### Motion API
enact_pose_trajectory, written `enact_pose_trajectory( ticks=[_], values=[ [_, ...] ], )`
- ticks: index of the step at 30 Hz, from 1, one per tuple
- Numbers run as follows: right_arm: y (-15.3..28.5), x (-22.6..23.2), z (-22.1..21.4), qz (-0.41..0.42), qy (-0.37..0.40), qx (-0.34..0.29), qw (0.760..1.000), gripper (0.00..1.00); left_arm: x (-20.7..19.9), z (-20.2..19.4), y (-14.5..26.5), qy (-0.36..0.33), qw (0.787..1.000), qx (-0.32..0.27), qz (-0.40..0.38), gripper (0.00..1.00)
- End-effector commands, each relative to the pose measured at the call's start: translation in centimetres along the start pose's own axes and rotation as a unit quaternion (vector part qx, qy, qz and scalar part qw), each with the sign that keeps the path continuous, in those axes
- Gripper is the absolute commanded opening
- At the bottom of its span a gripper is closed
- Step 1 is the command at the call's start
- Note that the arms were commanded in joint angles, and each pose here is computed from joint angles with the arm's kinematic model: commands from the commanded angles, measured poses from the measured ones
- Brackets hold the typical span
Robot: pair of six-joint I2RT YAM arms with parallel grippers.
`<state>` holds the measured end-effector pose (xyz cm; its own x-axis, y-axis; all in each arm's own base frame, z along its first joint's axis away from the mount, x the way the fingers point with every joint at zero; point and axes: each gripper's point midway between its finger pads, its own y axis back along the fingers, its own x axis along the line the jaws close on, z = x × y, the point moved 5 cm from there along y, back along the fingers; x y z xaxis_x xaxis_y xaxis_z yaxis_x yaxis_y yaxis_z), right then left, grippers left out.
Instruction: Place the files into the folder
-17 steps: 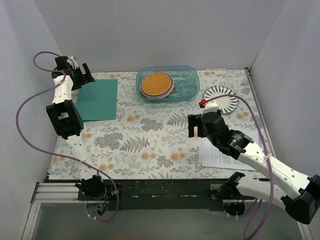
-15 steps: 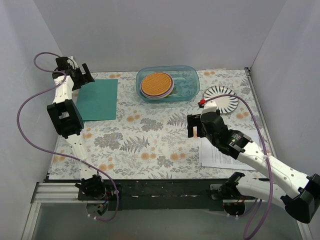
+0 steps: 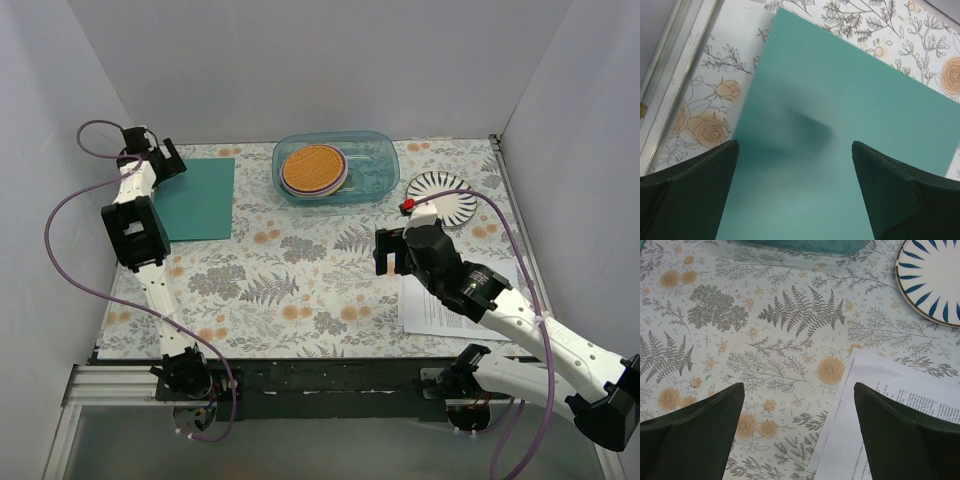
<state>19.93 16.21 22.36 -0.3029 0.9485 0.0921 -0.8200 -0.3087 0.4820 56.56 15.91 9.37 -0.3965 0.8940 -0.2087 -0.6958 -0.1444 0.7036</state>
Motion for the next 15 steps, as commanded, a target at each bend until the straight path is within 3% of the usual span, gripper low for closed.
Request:
enact_pose_trajectory(
  ticks=[1,10,15],
  values=[
    [0.5,0.1,0.6,0.003,-0.019,-0.017,1.000,0.99,-0.2,1.7,1.2,0.000,0.999,-0.050,0.015,0.98],
    [-0.2,0.7,-0.8,0.018,-0.029,0.002,0.999,0.98,0.2,3.0,1.9,-0.015,0.994,-0.100,0.043,0.98],
    [-0.5,1.0,-0.9,0.020,-0.029,0.004,0.999,0.98,0.2,2.8,0.9,-0.025,0.995,-0.095,0.035,0.98]
  ],
)
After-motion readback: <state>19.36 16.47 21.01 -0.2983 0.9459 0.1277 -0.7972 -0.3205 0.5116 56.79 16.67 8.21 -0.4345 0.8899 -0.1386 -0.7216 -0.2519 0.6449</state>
